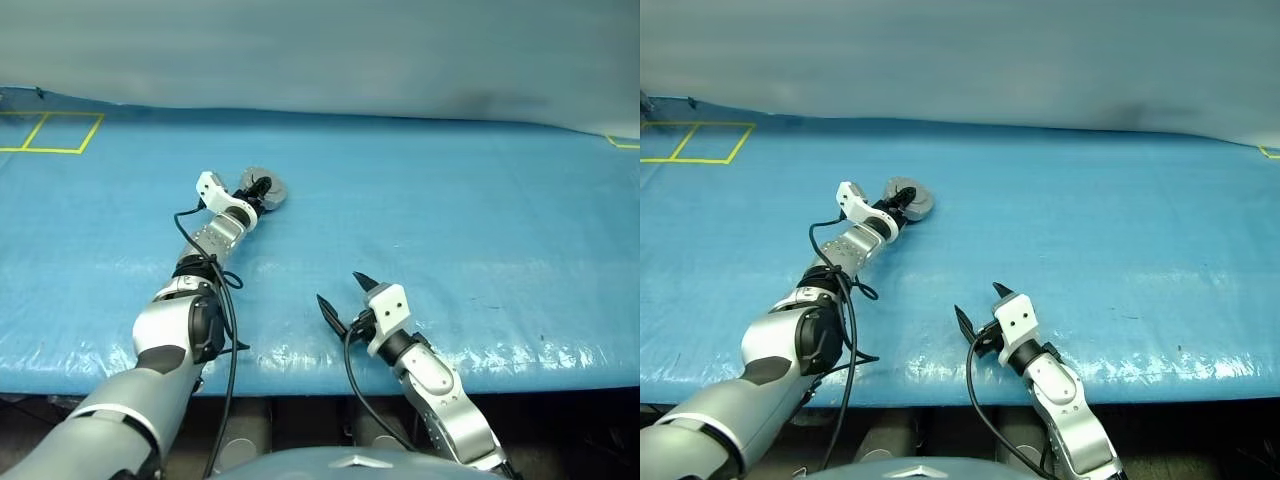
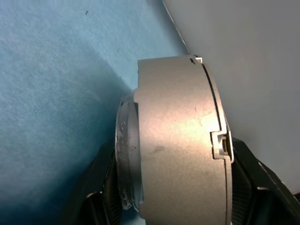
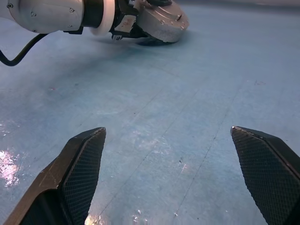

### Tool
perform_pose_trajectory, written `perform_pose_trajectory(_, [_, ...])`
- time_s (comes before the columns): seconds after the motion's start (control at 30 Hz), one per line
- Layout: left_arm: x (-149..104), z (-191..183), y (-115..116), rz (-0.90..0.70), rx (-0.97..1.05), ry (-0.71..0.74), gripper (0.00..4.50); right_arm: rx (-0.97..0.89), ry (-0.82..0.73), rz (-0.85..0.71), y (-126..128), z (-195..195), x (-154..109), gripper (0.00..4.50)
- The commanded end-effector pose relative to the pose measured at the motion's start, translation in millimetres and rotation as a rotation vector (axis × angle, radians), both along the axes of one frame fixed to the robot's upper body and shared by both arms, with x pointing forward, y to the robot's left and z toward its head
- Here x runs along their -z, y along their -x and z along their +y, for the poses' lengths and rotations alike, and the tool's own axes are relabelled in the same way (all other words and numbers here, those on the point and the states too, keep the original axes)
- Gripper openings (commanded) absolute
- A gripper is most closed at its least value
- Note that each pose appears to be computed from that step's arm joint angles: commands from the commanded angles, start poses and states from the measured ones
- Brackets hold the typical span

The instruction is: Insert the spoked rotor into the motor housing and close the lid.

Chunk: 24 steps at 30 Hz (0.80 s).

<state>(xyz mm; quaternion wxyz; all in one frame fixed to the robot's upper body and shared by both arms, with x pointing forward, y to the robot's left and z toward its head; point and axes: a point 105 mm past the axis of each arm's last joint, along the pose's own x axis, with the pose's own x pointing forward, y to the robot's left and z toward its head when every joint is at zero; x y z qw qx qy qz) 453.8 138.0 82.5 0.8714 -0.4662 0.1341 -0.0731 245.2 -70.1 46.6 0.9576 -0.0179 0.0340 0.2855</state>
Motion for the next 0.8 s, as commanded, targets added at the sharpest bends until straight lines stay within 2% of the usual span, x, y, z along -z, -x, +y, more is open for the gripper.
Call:
perform_pose_trajectory(0.03, [-3, 14, -2, 0.002, -0.044, -0.03, 3.69, -0.004, -0.011, -0.022, 0, 2, -6, 4.5])
perform_pose_trajectory(0.1, [7, 19, 2, 0.048, -0.038, -0.025, 4.37, -0.007, -0.011, -0.022, -1, 4, -6, 4.5])
perform_pose_trajectory(0.13, [14, 22, 5, 0.072, -0.034, -0.03, 4.47, -0.008, -0.011, -0.022, -2, 4, -6, 4.5])
perform_pose_trajectory(0.33, [46, 42, 32, 0.211, 0.031, -0.058, 4.47, -0.018, -0.029, -0.02, -4, 8, -8, 4.5])
perform_pose_trajectory(0.53, [60, 47, 101, 0.258, 0.305, -0.128, 4.47, -0.041, -0.054, -0.009, -5, 12, -9, 4.5])
perform_pose_trajectory(0.7, [52, 47, 142, 0.119, 0.385, -0.395, 4.47, -0.025, -0.069, -0.009, -9, 6, -10, 4.5])
perform_pose_trajectory(0.8, [41, 41, 157, -0.049, 0.389, -0.681, 4.47, 0.018, -0.076, -0.028, -15, -4, -15, 4.5])
